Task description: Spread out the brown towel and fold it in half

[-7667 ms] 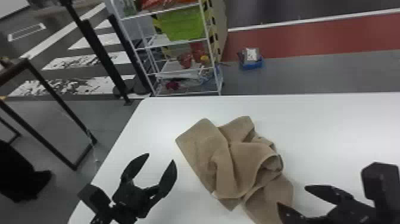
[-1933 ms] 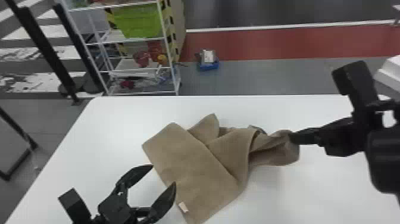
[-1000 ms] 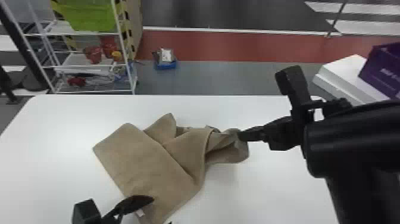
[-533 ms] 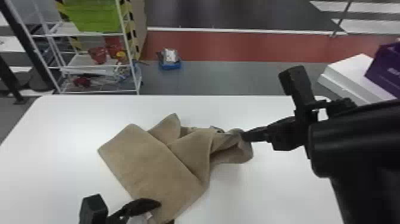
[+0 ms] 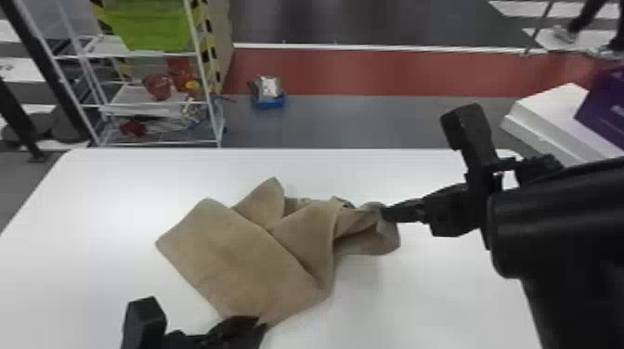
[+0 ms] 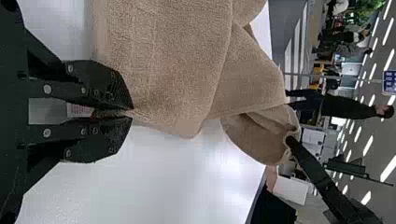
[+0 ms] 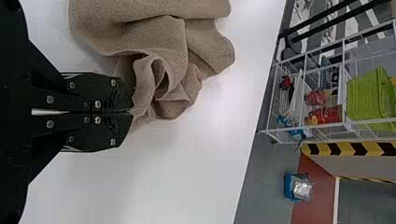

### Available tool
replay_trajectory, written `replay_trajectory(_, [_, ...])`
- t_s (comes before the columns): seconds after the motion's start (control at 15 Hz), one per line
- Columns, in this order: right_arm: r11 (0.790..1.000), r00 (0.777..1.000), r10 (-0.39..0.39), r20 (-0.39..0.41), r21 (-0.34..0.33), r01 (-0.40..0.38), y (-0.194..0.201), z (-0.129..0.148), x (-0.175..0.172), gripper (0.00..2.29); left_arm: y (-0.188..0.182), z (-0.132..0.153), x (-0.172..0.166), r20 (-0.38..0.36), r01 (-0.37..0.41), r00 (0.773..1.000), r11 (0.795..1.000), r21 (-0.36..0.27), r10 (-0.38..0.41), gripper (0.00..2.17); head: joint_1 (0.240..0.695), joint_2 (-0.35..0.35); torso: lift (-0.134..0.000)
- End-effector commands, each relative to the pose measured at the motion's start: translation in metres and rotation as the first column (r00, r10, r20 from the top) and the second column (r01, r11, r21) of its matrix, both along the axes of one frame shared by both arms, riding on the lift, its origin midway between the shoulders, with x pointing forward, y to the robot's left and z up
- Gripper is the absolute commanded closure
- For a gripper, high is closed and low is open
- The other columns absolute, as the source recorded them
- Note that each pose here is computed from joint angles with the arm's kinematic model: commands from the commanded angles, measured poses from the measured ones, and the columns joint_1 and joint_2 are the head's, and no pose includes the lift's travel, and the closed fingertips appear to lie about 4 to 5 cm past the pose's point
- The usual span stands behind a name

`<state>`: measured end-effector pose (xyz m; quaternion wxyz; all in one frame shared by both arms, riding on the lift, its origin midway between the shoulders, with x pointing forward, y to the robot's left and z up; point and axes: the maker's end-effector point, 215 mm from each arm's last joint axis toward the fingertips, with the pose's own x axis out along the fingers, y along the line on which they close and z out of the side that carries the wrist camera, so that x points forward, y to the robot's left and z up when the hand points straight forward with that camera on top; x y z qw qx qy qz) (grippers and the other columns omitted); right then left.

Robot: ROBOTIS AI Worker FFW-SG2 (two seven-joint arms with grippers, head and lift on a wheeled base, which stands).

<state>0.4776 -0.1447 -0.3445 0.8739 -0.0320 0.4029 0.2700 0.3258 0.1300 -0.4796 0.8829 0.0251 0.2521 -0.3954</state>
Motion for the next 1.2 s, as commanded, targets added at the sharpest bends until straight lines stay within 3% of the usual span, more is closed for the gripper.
replay_trajectory(0.0, [0.999,0.999,-0.031,-0.021,0.011,0.032,-0.01,-0.004,-0.003,1.3,0.011,0.021,0.011,0.038,-0.029,0.999,0.999,-0.013,0.029,1.08,0.695,-0.021,-0.124])
replay_trajectory(0.2, [0.998,0.999,-0.046,-0.011,0.036,0.046,-0.017,0.003,0.0,1.3,0.037,0.063,0.037,0.086,-0.096,0.991,0.995,-0.031,0.098,1.08,0.695,-0.016,-0.124])
replay_trajectory(0.47, [0.996,0.995,-0.074,0.068,0.06,0.07,-0.033,0.042,0.016,1.3,0.089,0.128,0.072,0.141,-0.214,0.965,0.974,-0.074,0.223,1.08,0.695,0.025,-0.124])
replay_trajectory(0.73, [0.99,0.987,-0.126,0.1,0.074,0.119,-0.059,0.056,0.026,1.3,0.141,0.169,0.107,0.109,-0.345,0.928,0.932,-0.114,0.357,1.08,0.695,0.062,-0.124])
replay_trajectory(0.8, [0.996,0.981,-0.087,0.17,0.048,0.08,-0.059,0.069,0.036,1.3,0.146,0.179,0.12,0.105,-0.367,0.919,0.922,-0.128,0.38,1.08,0.695,0.069,-0.124])
replay_trajectory(0.93, [0.997,0.932,0.005,0.362,-0.069,0.022,-0.067,0.104,0.072,1.3,0.153,0.204,0.147,0.119,-0.393,0.903,0.906,-0.154,0.412,1.08,0.695,0.08,-0.124])
replay_trajectory(1.13, [0.985,0.838,0.099,0.537,-0.171,-0.007,-0.071,0.144,0.113,1.3,0.156,0.226,0.18,0.086,-0.42,0.892,0.883,-0.208,0.444,1.08,0.663,0.072,-0.124])
